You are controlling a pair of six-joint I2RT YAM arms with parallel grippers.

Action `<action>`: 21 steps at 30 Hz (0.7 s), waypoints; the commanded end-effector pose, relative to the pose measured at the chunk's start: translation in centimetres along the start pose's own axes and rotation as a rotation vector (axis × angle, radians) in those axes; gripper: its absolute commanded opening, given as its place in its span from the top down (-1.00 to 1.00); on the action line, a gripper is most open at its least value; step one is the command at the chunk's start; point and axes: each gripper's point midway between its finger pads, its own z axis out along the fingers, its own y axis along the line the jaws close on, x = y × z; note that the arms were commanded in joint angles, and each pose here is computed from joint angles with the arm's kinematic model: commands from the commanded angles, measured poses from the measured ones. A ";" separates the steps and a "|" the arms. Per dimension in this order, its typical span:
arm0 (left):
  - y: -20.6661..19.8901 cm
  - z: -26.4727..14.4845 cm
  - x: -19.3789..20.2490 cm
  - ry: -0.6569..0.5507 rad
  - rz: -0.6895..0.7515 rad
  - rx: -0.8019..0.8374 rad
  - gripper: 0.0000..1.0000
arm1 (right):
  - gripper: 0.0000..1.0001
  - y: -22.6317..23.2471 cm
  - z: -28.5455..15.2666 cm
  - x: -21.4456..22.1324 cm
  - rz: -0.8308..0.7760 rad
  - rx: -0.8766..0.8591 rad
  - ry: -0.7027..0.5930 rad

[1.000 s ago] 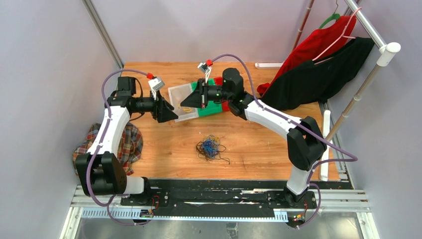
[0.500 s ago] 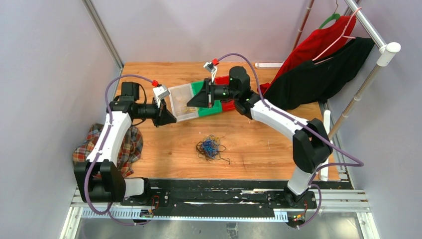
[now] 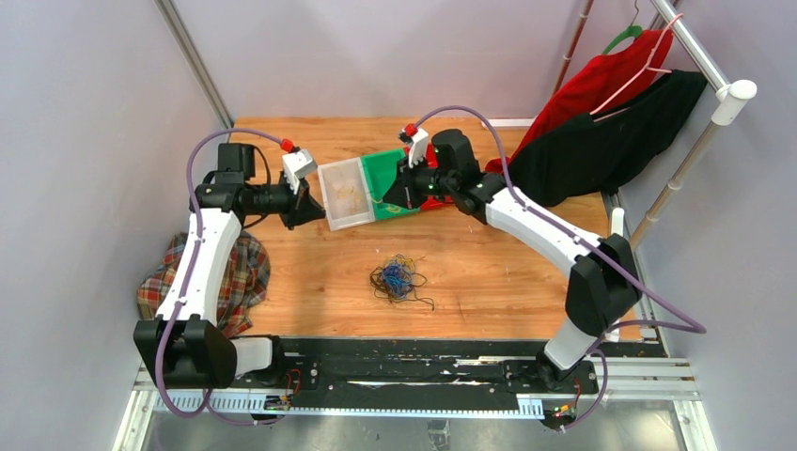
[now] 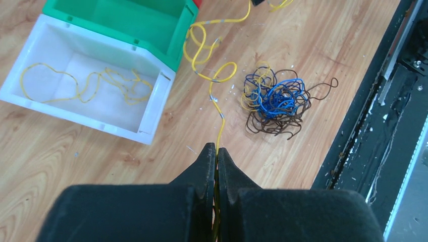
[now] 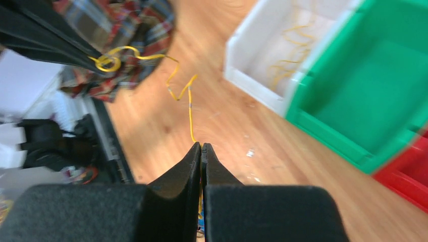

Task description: Untangle the cables

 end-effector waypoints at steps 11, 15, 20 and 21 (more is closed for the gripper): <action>4.5 -1.2 -3.0 -0.061 -0.004 -0.257 0.99 | 0.99 -7.7 -5.4 -2.1 -0.127 0.566 -0.121; 4.3 -1.0 -2.9 -0.078 -0.018 -0.249 0.98 | 0.99 -8.0 -5.4 -4.0 -0.078 0.625 -0.178; 2.9 0.8 -2.0 -0.101 -0.102 -0.121 0.51 | 0.99 -3.6 -1.3 -6.9 -0.103 0.407 -0.260; 2.9 1.1 -1.8 -0.098 -0.121 -0.110 0.40 | 0.99 -2.8 -0.4 -7.4 -0.115 0.388 -0.258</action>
